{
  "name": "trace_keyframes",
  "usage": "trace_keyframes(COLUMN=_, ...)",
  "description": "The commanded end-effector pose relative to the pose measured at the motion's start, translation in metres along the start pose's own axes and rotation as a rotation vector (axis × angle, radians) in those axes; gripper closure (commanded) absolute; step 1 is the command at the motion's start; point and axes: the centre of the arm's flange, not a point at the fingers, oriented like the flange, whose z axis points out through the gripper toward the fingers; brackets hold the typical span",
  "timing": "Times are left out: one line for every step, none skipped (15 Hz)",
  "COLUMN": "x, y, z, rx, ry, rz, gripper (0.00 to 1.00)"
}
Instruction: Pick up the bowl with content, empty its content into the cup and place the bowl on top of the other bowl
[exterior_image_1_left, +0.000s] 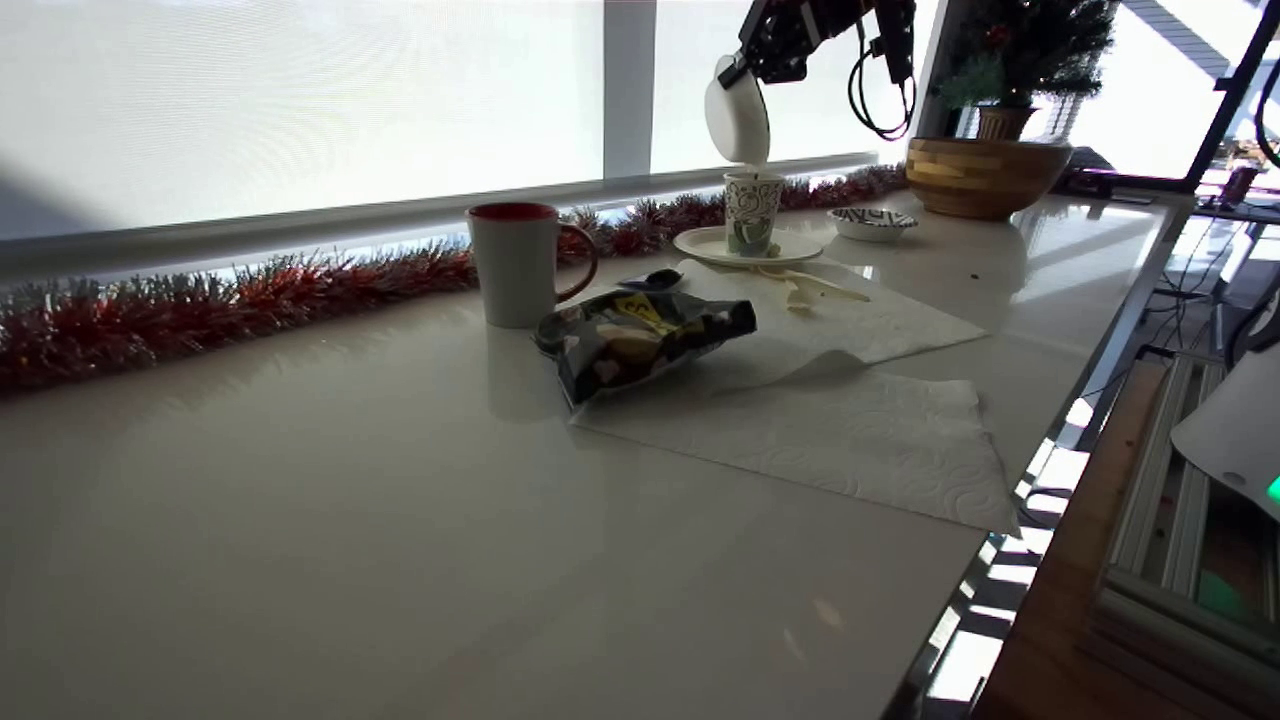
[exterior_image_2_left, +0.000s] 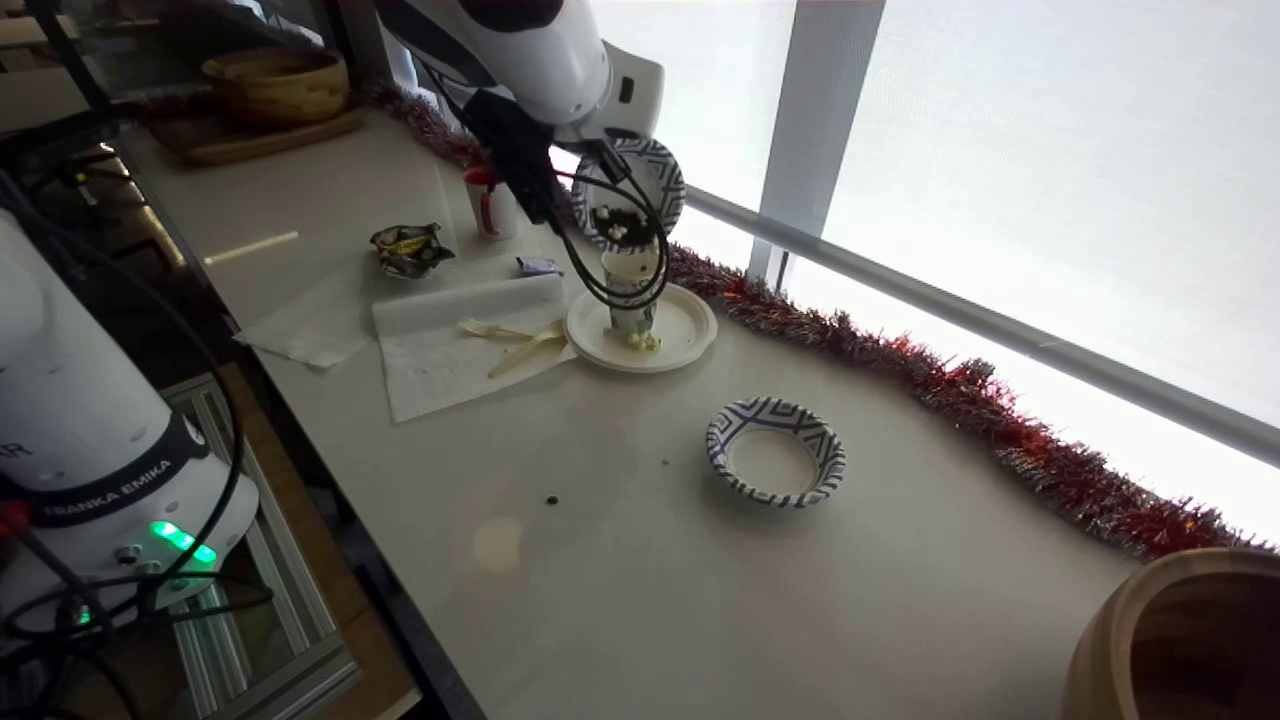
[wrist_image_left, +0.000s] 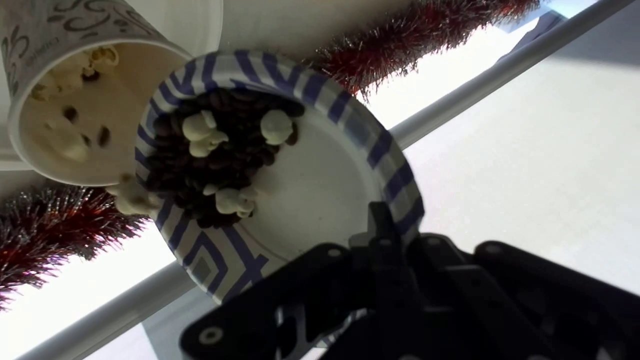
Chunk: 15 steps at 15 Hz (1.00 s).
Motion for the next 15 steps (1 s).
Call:
trace_keyframes(x=-0.0019, y=0.0004, z=-0.0059, rx=0.053, ry=0.033, rz=-0.004, gripper=0.99)
trace_keyframes(x=-0.0019, y=0.0009, z=-0.0063, rx=0.059, ry=0.031, rz=-0.003, gripper=0.99)
trace_keyframes(x=-0.0018, y=0.0014, z=-0.0068, rx=0.068, ry=0.030, rz=-0.004, gripper=0.99)
trace_keyframes(x=-0.0019, y=0.0022, z=-0.0073, rx=0.072, ry=0.030, rz=-0.003, gripper=0.99)
trace_keyframes(x=-0.0021, y=0.0025, z=-0.0076, rx=0.080, ry=0.029, rz=-0.002, gripper=0.99)
trace_keyframes(x=-0.0021, y=0.0030, z=-0.0084, rx=0.089, ry=0.031, rz=-0.003, gripper=0.99)
trace_keyframes(x=-0.0022, y=0.0032, z=-0.0087, rx=0.098, ry=0.035, rz=-0.004, gripper=0.99)
trace_keyframes(x=-0.0022, y=0.0037, z=-0.0089, rx=0.103, ry=0.037, rz=-0.002, gripper=0.99)
trace_keyframes(x=-0.0022, y=0.0041, z=-0.0094, rx=0.111, ry=0.039, rz=0.000, gripper=0.99)
trace_keyframes(x=-0.0022, y=0.0046, z=-0.0098, rx=0.115, ry=0.041, rz=-0.001, gripper=0.99)
trace_keyframes(x=-0.0022, y=0.0053, z=-0.0102, rx=0.119, ry=0.042, rz=-0.001, gripper=0.99)
trace_keyframes(x=-0.0022, y=0.0062, z=-0.0111, rx=0.124, ry=0.045, rz=-0.002, gripper=0.99)
trace_keyframes(x=-0.0023, y=0.0067, z=-0.0121, rx=0.132, ry=0.047, rz=-0.003, gripper=0.99)
trace_keyframes(x=-0.0023, y=0.0075, z=-0.0124, rx=0.137, ry=0.045, rz=0.001, gripper=0.99)
trace_keyframes(x=-0.0025, y=0.0086, z=-0.0126, rx=0.141, ry=0.045, rz=0.002, gripper=0.99)
